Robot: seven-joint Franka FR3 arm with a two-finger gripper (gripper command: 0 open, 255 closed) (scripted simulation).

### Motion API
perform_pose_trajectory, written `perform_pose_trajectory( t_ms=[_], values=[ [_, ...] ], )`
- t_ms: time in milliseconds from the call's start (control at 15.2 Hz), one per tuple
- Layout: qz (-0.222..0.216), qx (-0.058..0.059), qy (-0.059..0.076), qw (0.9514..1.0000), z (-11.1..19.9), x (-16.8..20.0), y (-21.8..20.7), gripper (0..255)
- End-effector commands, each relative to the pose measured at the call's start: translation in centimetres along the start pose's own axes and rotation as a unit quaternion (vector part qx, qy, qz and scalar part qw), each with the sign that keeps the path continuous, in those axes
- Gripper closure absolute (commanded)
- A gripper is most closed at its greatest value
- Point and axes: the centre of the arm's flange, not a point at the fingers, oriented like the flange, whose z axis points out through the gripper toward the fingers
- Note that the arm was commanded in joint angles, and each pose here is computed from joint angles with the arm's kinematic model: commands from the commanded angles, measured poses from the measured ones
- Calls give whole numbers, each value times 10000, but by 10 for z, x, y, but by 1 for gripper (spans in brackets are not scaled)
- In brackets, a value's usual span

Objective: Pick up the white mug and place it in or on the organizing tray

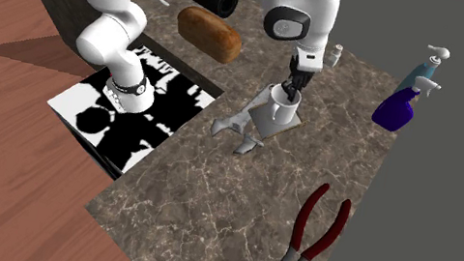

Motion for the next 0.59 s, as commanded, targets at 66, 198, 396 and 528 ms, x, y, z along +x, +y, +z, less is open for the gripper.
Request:
perform_pose_trajectory(
  t_ms=[66, 198, 396, 528],
  values=[
    [0, 1, 2, 10000, 0, 0, 0, 0],
    [0, 1, 2, 10000, 0, 0, 0, 0],
    [0, 1, 2, 10000, 0, 0, 0, 0],
    [0, 1, 2, 10000, -27, 0, 0, 0]
  ],
)
